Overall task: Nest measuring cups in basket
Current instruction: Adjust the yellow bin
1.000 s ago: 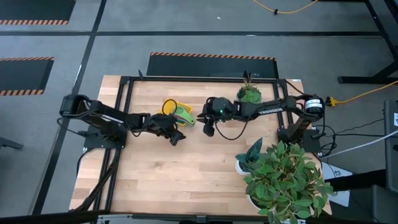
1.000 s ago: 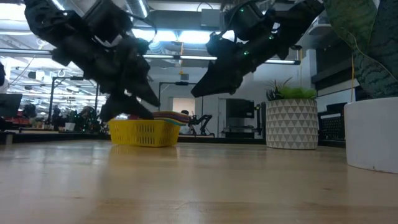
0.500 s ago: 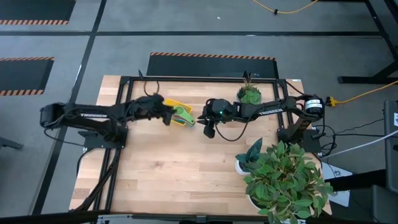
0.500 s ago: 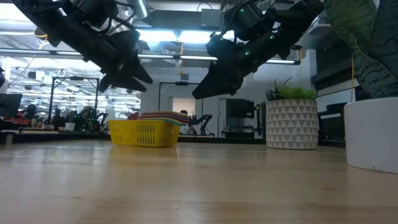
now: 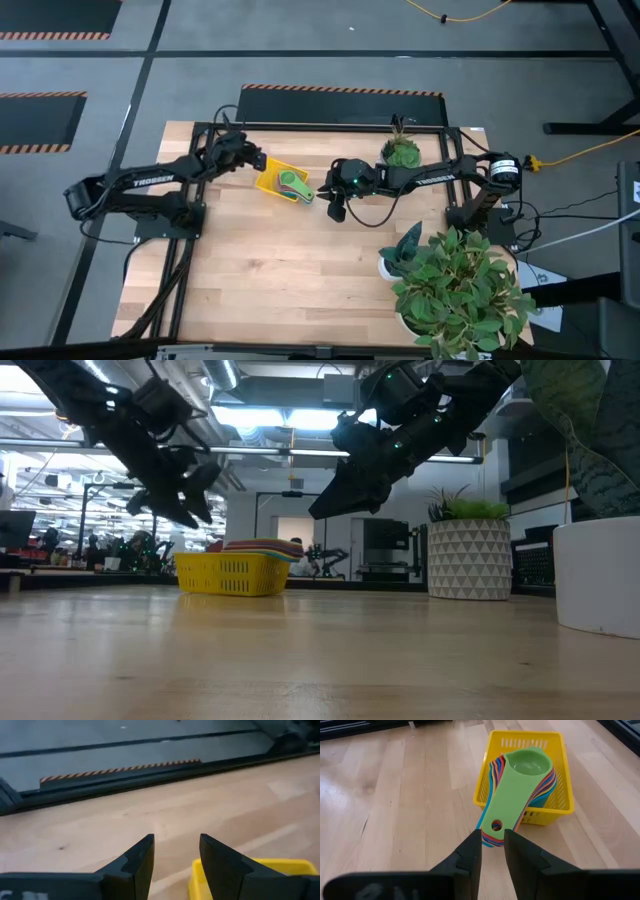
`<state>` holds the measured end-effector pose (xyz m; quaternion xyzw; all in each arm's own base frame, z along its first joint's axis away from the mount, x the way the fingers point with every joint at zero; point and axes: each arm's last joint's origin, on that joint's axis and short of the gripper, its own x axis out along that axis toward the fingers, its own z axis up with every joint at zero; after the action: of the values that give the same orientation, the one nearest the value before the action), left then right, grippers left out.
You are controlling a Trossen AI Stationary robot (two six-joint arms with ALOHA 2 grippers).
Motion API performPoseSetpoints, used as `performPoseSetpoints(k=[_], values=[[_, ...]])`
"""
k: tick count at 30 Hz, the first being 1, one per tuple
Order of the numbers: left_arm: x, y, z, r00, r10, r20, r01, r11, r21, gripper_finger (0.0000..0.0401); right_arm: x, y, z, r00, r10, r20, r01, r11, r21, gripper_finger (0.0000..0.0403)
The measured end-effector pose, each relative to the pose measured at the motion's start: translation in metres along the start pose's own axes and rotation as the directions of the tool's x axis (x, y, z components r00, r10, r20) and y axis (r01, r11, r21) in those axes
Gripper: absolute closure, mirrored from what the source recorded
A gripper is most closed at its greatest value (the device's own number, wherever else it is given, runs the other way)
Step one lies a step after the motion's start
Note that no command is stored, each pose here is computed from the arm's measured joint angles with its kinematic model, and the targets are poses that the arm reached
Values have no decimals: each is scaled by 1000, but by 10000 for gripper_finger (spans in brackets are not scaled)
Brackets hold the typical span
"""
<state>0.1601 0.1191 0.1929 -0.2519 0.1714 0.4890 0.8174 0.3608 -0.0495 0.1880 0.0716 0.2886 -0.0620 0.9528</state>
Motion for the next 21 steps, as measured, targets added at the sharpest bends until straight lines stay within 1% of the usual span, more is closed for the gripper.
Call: performPoseSetpoints(k=[2, 6, 11, 13, 16, 21], values=[[6, 3, -1, 1000, 0, -30, 0, 1000, -7, 251, 0, 0, 0, 1000, 0, 0, 0, 1000, 0, 315], [17, 5, -9, 991, -25, -129, 25, 1000, -1, 251, 0, 0, 0, 1000, 0, 0, 0, 1000, 0, 315], [26, 9, -23, 970, 24, -243, -17, 999, 32, 251, 0, 0, 0, 1000, 0, 0, 0, 1000, 0, 315], [28, 9, -28, 956, 17, -292, -7, 999, 36, 251, 0, 0, 0, 1000, 0, 0, 0, 1000, 1, 315], [28, 8, -32, 931, -45, -361, 56, 998, 20, 251, 0, 0, 0, 1000, 0, 0, 0, 1000, 0, 315], [23, 2, -37, 888, -148, -434, 163, 987, -4, 251, 0, 0, 0, 1000, -1, -3, 1, 1000, 1, 315]])
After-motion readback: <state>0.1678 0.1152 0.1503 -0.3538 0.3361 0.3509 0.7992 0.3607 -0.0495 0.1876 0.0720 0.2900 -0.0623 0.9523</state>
